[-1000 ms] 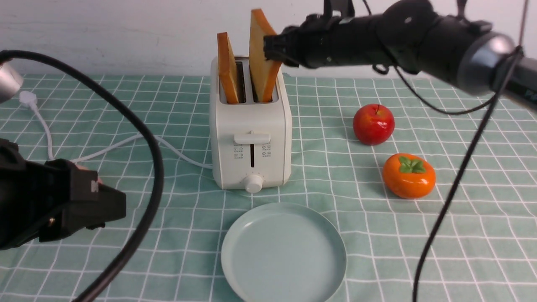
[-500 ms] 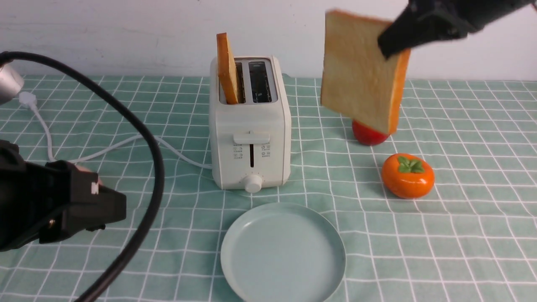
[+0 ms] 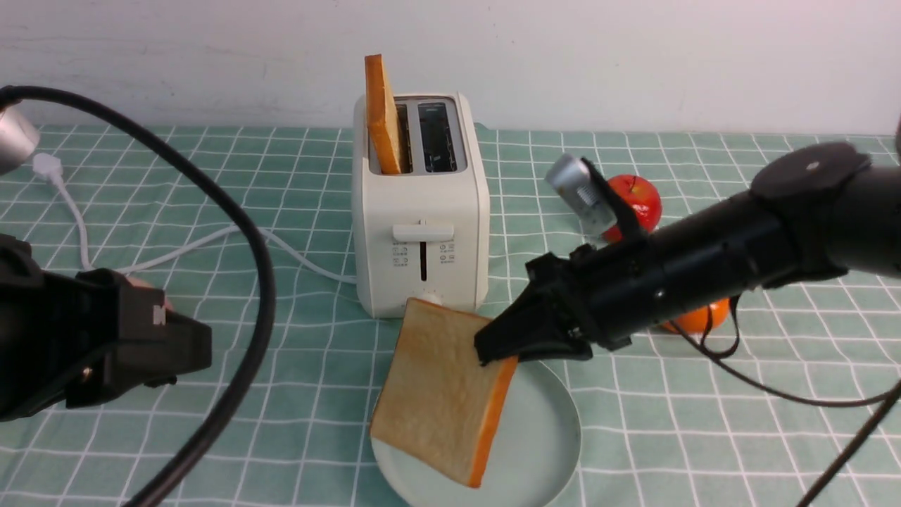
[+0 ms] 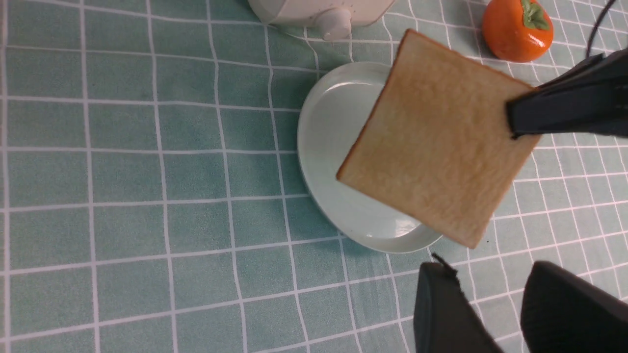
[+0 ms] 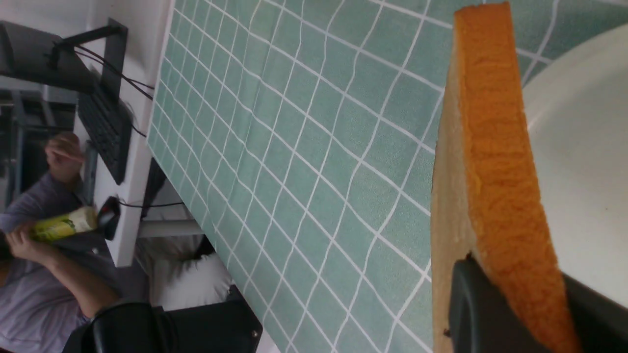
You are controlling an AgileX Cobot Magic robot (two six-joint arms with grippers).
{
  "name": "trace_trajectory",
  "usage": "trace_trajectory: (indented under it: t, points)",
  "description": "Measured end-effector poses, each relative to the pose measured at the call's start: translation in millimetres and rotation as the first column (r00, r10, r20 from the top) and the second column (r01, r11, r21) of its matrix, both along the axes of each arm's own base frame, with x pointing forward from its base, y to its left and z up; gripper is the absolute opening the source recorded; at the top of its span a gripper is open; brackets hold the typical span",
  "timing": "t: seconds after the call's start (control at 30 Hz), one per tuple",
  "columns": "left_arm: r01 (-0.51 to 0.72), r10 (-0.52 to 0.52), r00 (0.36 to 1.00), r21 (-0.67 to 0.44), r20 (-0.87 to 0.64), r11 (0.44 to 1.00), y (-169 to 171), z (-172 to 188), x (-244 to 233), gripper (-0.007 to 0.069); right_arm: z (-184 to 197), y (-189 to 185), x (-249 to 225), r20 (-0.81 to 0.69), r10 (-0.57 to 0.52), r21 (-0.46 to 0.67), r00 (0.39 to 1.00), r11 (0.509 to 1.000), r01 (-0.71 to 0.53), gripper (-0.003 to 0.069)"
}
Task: Take toasted bread from bread machine on blue coffee table place on plate.
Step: 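Place the held slice of bread on top of the slice on the plate with the right gripper, then reach for a toast slice standing in the toaster with the left gripper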
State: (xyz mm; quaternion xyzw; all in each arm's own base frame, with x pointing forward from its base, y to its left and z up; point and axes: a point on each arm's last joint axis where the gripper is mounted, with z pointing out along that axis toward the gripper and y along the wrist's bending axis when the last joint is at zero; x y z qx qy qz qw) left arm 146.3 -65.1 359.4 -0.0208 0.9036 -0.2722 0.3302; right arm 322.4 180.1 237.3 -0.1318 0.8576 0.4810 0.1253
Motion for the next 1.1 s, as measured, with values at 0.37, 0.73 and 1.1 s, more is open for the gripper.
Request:
trace_trajectory:
  t: [0.37, 0.73, 1.1]
  points:
    - [-0.072, 0.081, 0.988, -0.071, 0.135, 0.995, 0, 10, 16, 0.0239, 16, -35, 18, 0.141, -0.032, -0.099, 0.989, 0.994, 0.046, 0.056]
    - [-0.119, 0.138, 0.975, -0.116, 0.175, 0.986, -19, 47, 108, 0.0344, 148, -66, -58, 0.425, 0.06, -0.14, 0.903, 0.99, 0.0, 0.0608]
    - [-0.127, 0.114, 0.987, 0.118, 0.115, 0.985, -87, 23, 244, 0.0515, 149, -82, -132, 0.395, 0.073, -0.28, 0.916, 0.959, 0.044, 0.0417]
